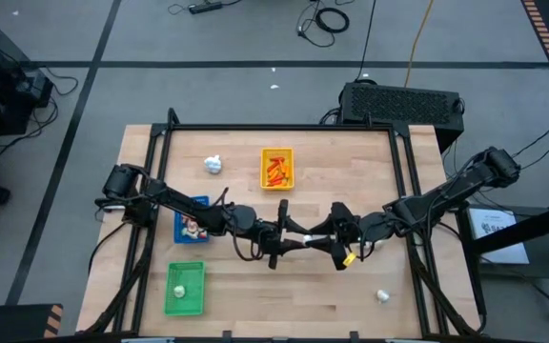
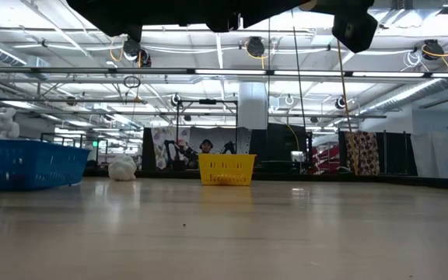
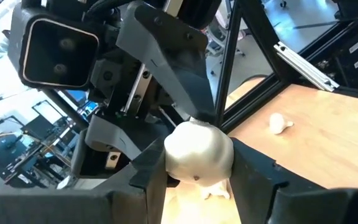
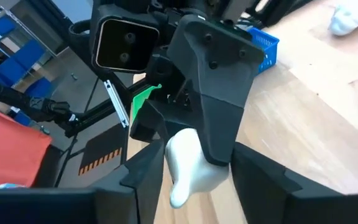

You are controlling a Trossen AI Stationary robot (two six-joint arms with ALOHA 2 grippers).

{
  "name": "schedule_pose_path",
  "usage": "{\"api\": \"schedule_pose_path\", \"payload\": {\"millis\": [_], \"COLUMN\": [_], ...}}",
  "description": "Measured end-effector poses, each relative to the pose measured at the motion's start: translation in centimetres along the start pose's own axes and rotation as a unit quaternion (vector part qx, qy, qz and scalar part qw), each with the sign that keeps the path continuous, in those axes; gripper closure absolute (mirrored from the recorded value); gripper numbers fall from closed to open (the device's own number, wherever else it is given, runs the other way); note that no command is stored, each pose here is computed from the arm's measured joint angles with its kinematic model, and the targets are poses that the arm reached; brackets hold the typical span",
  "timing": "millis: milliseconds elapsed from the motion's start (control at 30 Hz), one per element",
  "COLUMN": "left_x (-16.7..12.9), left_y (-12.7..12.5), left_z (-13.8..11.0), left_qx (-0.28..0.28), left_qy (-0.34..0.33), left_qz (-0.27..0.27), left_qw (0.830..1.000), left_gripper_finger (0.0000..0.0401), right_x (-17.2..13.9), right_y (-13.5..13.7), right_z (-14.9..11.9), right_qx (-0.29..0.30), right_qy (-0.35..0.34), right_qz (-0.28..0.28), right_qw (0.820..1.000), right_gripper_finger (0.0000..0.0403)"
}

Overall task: Sort produce into baskets
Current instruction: Put the garlic into the green bin

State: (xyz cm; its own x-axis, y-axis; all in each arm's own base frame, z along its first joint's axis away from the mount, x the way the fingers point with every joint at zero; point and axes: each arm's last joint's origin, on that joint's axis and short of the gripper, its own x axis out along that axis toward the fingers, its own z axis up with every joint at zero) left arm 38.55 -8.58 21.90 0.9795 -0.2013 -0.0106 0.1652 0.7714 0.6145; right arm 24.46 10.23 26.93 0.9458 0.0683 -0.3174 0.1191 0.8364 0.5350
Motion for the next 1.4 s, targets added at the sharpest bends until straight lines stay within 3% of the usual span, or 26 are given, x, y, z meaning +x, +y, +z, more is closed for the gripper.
{"api": "schedule_pose_path", "payload": {"millis": [333,500,600,733,833,900,1000,1100,1233,1300,1400], "left_x": [-0.3,-1.9,-3.5,-6.4,-8.5,-10.2,-12.0,-13.4,-14.6,-15.1,-15.9], "left_y": [-1.3,-2.0,-2.5,-2.9,-2.6,-2.3,-2.3,-2.7,-3.7,-4.4,-5.6], "left_z": [0.8,3.0,4.0,5.5,7.2,8.2,9.3,9.9,9.8,9.6,9.2], "left_qx": [0.006,0.005,-0.031,-0.136,-0.242,-0.322,-0.454,-0.547,-0.583,-0.584,-0.584], "left_qy": [0.056,0.118,0.179,0.257,0.310,0.340,0.376,0.417,0.480,0.515,0.577], "left_qz": [0.017,0.005,-0.014,-0.052,-0.067,-0.071,-0.090,-0.100,-0.081,-0.069,-0.056], "left_qw": [0.998,0.993,0.983,0.955,0.917,0.881,0.803,0.719,0.651,0.623,0.568], "left_gripper_finger": [0.0258,0.0259,0.0259,0.0259,0.0259,0.0259,0.0259,0.0259,0.0259,0.0259,0.0259], "right_x": [-0.5,-0.5,-0.5,-0.4,-0.3,-0.2,-0.2,-0.2,-0.3,-0.3,-0.3], "right_y": [0.0,-0.4,-0.5,-0.8,-1.2,-1.4,-1.7,-1.9,-2.2,-2.3,-2.5], "right_z": [0.4,0.4,0.5,0.7,1.0,1.2,1.1,0.7,0.4,0.3,0.1], "right_qx": [-0.065,-0.141,-0.184,-0.234,-0.267,-0.280,-0.287,-0.297,-0.305,-0.309,-0.316], "right_qy": [-0.014,-0.030,-0.043,-0.044,-0.043,-0.042,-0.032,-0.011,0.008,0.016,0.028], "right_qz": [-0.008,-0.056,-0.085,-0.102,-0.112,-0.118,-0.125,-0.134,-0.142,-0.145,-0.150], "right_qw": [0.998,0.988,0.978,0.966,0.956,0.952,0.949,0.945,0.942,0.940,0.937], "right_gripper_finger": [0.0195,0.0195,0.0195,0.0195,0.0195,0.0195,0.0195,0.0195,0.0195,0.0195,0.0195]}}
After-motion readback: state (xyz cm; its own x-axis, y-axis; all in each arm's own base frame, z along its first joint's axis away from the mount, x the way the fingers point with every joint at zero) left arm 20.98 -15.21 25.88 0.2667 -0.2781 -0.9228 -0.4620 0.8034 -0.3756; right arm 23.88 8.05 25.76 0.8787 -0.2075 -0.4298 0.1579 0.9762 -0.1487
